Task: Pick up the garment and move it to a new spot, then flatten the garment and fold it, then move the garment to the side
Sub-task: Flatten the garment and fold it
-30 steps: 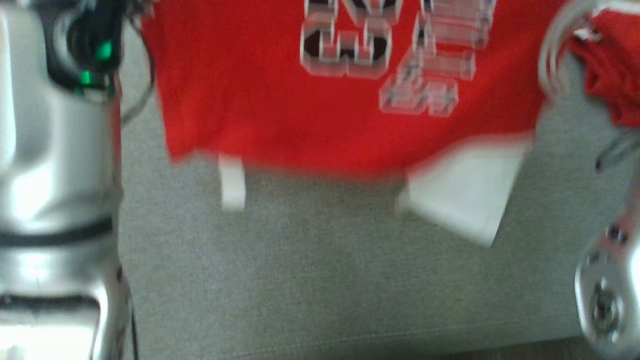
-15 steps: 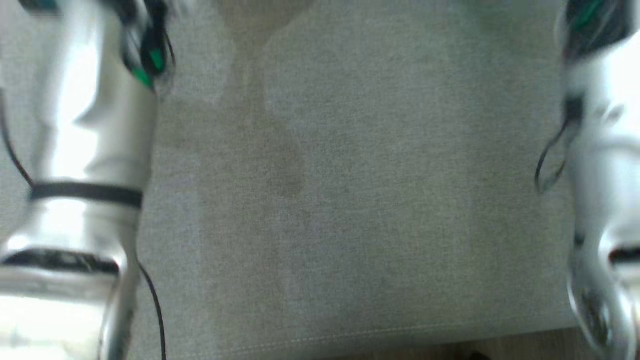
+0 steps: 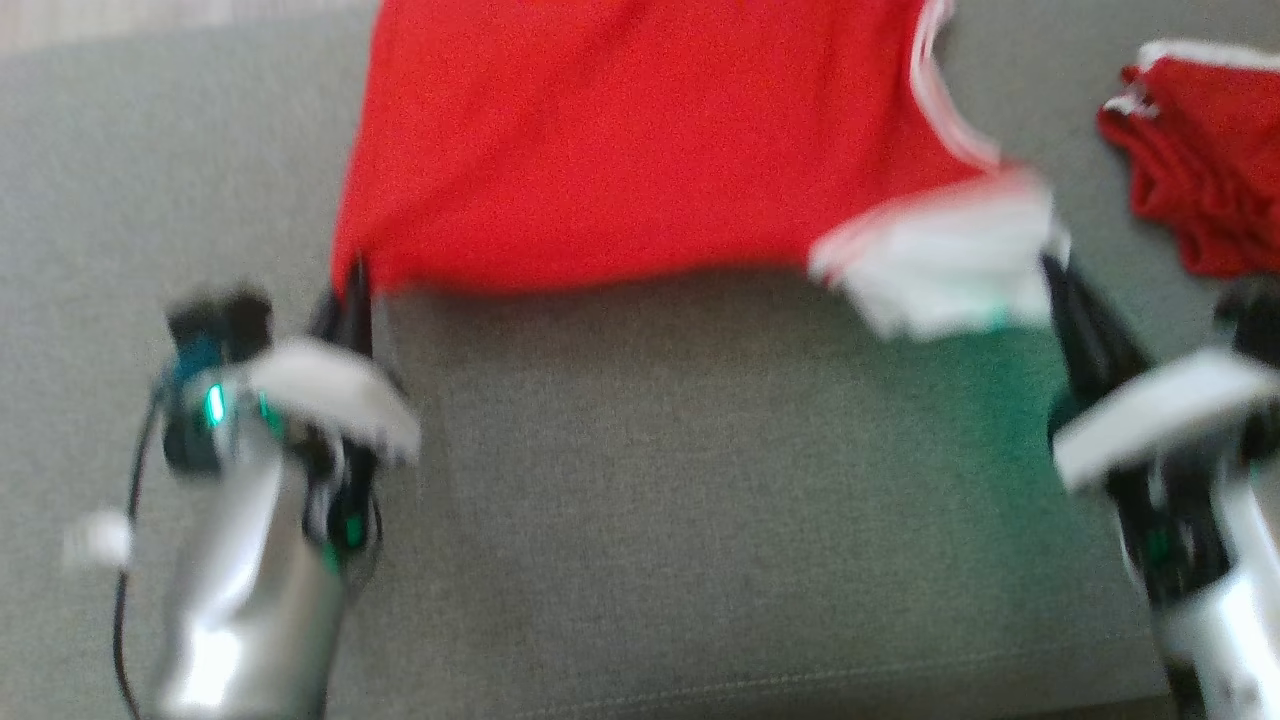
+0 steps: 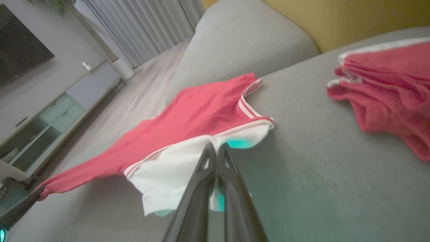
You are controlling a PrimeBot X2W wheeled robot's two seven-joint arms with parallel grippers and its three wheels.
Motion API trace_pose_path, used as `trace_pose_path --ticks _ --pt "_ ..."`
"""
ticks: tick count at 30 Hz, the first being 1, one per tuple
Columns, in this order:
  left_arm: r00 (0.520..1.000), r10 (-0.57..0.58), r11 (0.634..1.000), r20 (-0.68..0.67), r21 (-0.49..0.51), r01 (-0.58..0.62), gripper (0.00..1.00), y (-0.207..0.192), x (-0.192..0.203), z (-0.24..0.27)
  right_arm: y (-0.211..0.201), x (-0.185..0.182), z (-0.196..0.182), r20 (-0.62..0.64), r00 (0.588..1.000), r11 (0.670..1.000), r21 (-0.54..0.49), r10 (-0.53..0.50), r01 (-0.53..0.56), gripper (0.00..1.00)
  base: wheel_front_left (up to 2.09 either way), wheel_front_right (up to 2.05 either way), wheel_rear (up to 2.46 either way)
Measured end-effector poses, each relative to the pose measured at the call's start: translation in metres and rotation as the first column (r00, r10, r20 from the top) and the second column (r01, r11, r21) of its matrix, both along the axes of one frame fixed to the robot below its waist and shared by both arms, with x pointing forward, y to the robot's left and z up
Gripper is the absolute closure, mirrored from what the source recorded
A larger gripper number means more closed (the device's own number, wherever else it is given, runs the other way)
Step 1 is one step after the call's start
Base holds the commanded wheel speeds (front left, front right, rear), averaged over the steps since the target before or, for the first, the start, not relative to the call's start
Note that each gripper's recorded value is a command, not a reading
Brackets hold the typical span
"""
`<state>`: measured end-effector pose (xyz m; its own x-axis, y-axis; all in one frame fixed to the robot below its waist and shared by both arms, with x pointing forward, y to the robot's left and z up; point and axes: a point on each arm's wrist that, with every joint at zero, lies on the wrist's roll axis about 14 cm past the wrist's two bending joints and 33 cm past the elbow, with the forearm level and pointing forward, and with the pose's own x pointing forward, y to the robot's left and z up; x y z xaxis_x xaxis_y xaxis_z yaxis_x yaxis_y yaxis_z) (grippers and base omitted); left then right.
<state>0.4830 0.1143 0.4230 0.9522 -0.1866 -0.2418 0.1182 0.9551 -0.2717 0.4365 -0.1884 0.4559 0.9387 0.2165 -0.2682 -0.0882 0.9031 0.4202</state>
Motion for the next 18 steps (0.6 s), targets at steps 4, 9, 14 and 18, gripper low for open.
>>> trace_pose_path --ticks 4,9,14,18 --pt "0.997 0.013 0.999 -0.074 -0.028 -0.015 1.00 0.002 -0.057 -0.012 -0.006 -0.058 -0.011 -0.088 0.996 1.000 -0.008 -0.006 0.005 1.00 0.00 0.00 0.00" --pt "0.985 0.045 0.998 -0.165 -0.026 -0.050 1.00 0.008 -0.123 -0.022 -0.008 -0.117 -0.026 -0.211 0.977 0.999 -0.012 -0.037 0.036 1.00 0.00 0.00 0.00" --pt "0.965 0.067 0.994 -0.255 -0.064 -0.086 1.00 0.001 -0.164 -0.023 -0.008 -0.161 -0.038 -0.342 0.937 0.998 -0.009 -0.069 0.070 1.00 0.00 0.00 0.00" --pt "0.957 0.074 0.992 -0.282 -0.077 -0.099 1.00 0.000 -0.166 -0.021 -0.015 -0.158 -0.037 -0.357 0.929 0.995 -0.042 -0.097 0.088 1.00 0.00 0.00 0.00"
